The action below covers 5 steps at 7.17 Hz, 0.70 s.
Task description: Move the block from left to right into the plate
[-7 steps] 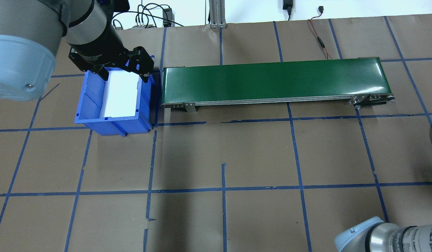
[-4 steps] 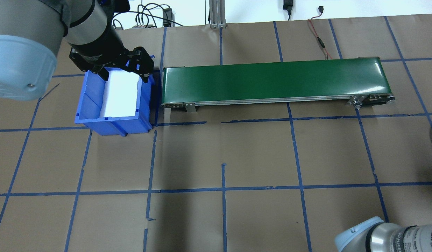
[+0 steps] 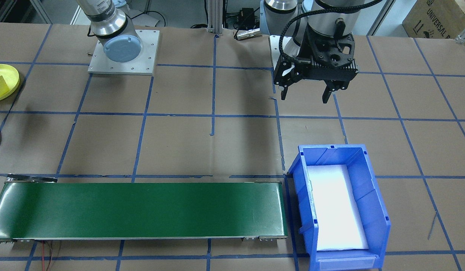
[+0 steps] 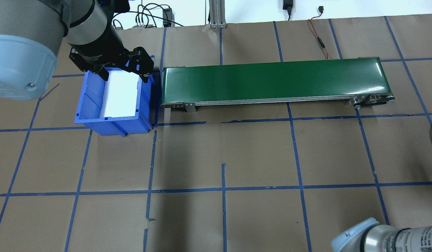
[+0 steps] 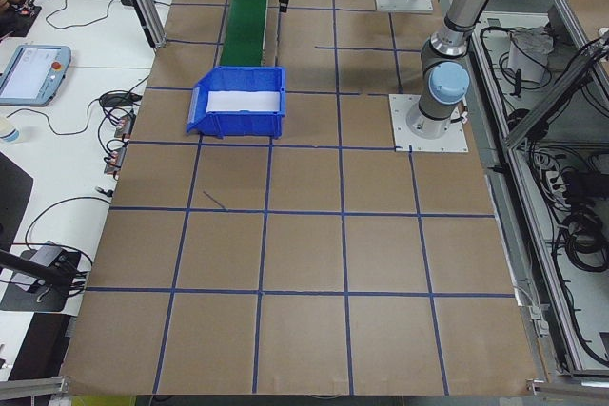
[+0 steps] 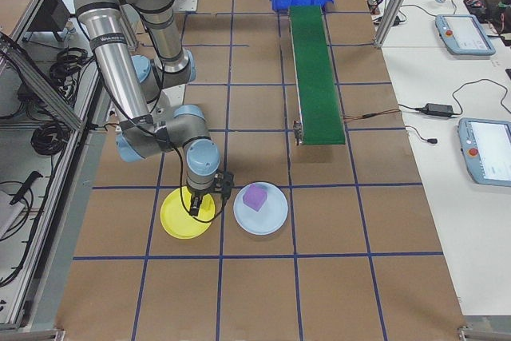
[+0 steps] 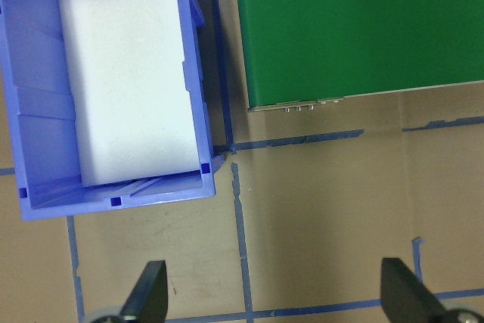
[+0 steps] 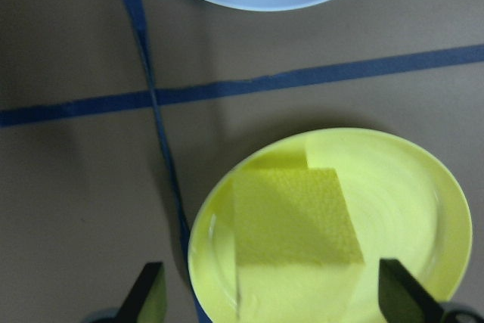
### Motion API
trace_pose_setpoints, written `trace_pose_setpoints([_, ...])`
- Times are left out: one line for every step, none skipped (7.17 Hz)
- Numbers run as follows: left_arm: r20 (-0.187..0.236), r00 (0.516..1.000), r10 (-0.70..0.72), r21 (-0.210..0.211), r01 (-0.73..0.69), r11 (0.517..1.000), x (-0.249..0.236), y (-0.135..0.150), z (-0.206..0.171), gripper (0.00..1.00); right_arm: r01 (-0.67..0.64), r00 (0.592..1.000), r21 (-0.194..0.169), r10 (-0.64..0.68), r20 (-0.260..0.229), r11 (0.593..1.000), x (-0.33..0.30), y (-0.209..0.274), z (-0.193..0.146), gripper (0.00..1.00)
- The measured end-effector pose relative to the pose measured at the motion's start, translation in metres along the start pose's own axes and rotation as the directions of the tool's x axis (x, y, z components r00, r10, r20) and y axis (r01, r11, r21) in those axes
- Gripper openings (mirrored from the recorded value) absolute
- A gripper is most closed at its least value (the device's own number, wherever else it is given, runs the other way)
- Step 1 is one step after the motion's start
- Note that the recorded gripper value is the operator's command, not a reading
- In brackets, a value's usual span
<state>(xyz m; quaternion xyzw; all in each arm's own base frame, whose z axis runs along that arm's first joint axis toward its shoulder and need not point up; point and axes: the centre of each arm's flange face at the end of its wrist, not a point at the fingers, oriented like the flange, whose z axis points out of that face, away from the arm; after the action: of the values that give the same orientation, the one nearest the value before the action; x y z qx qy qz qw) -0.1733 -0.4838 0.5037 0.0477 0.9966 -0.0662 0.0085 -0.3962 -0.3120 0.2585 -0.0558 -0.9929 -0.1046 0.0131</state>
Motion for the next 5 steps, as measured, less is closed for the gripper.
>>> trace_pose_setpoints([0.0, 1.0, 0.0, 0.0, 0.0, 1.0, 0.0, 0.0, 0.0, 1.0, 0.019, 0.999, 0.01, -0.019, -0.028, 1.0, -0.042, -0.031, -0.033, 1.0])
trace_pose_setpoints([0.0, 1.0, 0.001, 0.0, -0.001, 1.0, 0.0, 0.0, 0.0, 1.0, 0.043, 0.998, 0.02, -0.042, -0.048, 0.999, -0.098, -0.064, -0.07, 1.0])
trace_pose_setpoints([0.0, 1.0, 0.002, 0.0, -0.002, 1.0, 0.0, 0.0, 0.0, 1.0, 0.068, 0.995, 0.036, -0.066, -0.072, 0.997, -0.171, -0.097, -0.108, 1.0])
trace_pose_setpoints([0.0, 1.0, 0.003, 0.0, -0.003, 1.0, 0.0, 0.0, 0.0, 1.0, 0.09, 0.993, 0.066, -0.084, -0.083, 0.994, -0.25, -0.121, -0.142, 1.0])
trace_pose_setpoints([0.0, 1.0, 0.003, 0.0, -0.003, 1.0, 0.0, 0.0, 0.0, 1.0, 0.089, 0.995, 0.103, -0.083, -0.056, 0.991, -0.325, -0.132, -0.17, 1.0])
